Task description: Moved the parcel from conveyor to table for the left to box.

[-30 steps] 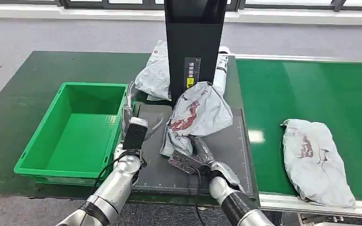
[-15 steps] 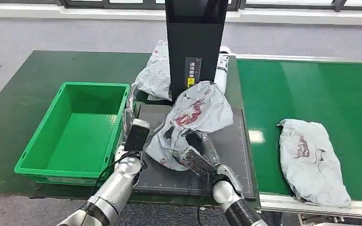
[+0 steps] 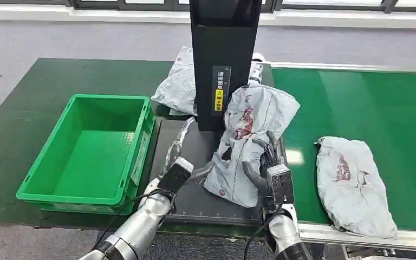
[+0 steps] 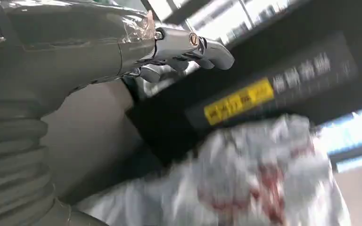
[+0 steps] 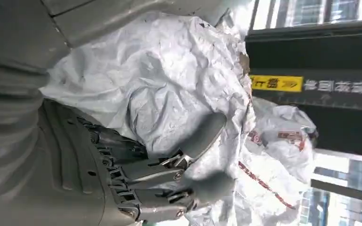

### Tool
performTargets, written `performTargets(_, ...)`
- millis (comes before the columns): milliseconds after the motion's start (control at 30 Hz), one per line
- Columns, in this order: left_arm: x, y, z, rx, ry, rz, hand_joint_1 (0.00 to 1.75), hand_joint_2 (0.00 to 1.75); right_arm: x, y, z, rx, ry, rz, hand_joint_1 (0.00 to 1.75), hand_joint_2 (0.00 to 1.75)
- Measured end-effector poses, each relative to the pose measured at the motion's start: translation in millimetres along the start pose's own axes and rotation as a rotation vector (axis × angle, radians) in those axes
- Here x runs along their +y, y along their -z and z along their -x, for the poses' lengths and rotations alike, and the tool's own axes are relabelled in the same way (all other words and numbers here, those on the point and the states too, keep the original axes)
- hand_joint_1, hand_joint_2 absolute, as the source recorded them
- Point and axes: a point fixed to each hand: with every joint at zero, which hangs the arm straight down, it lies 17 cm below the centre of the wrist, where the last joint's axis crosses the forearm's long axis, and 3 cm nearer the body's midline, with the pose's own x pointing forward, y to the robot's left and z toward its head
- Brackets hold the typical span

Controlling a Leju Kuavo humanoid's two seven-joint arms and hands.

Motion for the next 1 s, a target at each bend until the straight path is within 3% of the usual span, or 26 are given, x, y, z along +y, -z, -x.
performTargets(300, -47.2, -19.2, 1.2, -0.004, 0.005, 0.177, 0.0, 1.75, 9.6, -6.0, 39.3, 0.156, -0.057, -0.068, 0.0, 1.75)
performTargets(667, -60.5, -24.7, -5.9, -0.002, -0.047, 0.18, 0.0, 1.75, 48.7, -46.4, 90.9, 0.379, 0.008, -0.278, 0.0, 1.75)
performTargets(833, -64.8, -27.4, -9.4, -0.007, -0.048, 0.174, 0.0, 1.75, 77.7, -58.6, 91.0, 0.352, -0.014, -0.4, 0.0, 1.75)
performTargets(1000, -83.8, -31.8, 5.3, 0.022, 0.103, 0.248, 0.0, 1.75, 104.1, -68.3, 77.8, 0.256, -0.064, -0.5, 0.0, 1.75)
